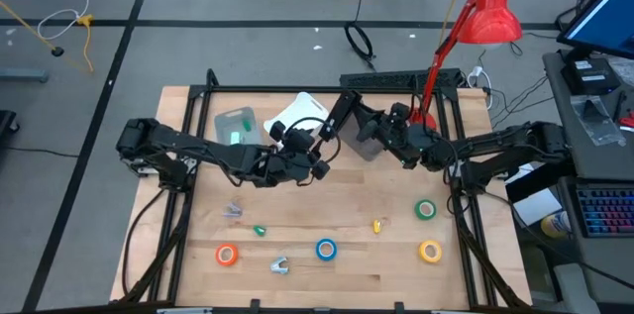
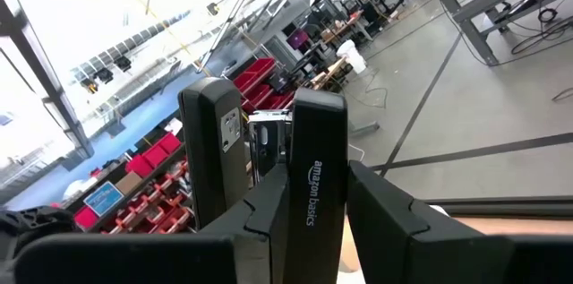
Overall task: Pick and place Stapler, Stapler remover, tape
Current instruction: Put the large black stapler into the gray bin
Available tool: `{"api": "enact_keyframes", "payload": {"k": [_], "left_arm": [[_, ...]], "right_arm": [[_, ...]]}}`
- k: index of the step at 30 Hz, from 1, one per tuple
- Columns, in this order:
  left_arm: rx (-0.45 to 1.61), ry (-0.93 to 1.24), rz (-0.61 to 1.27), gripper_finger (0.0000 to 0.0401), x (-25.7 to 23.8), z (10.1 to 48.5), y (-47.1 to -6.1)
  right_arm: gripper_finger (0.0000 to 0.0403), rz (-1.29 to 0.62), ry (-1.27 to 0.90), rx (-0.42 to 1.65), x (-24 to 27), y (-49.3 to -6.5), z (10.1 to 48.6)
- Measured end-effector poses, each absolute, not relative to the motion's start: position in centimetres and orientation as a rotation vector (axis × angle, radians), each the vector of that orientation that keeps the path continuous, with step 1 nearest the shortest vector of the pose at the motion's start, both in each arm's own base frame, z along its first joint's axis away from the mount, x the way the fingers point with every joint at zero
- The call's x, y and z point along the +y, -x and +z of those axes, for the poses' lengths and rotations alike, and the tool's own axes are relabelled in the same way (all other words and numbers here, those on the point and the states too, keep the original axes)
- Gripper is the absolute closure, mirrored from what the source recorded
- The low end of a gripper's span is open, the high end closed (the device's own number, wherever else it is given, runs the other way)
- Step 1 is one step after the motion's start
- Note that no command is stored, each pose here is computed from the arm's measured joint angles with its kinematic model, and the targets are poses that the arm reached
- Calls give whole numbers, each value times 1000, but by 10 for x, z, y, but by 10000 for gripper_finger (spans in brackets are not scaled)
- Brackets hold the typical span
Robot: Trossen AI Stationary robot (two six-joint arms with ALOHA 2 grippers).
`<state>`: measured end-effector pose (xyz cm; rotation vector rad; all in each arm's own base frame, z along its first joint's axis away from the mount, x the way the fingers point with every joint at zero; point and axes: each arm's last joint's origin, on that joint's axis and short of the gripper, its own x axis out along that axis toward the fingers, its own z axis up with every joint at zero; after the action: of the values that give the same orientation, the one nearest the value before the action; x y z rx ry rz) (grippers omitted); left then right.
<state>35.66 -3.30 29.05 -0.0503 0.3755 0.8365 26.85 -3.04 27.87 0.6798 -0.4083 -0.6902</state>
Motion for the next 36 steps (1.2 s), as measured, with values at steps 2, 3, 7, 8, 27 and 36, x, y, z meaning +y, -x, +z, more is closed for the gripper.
{"api": "enact_keyframes", "payload": {"k": [2,3,7,8,27,36], "left_arm": [[377,50,832,226,-34,290,-356],[379,52,827,226,-34,290,-357],[377,109,793,226,-36,290,-357],[379,122,781,226,-36,289,-357],[346,42,732,226,-45,299,-357],[346,53,689,226,-37,305,-357]], "right_arm": [[316,-690,-675,-408,-30,-268,279],[316,-690,-674,-408,-30,-268,279],[316,-691,-668,-406,-30,-268,280],[316,-690,-669,-407,-30,-268,280],[316,-628,-676,-419,-29,-269,282],[316,-627,-678,-423,-29,-268,283]]}}
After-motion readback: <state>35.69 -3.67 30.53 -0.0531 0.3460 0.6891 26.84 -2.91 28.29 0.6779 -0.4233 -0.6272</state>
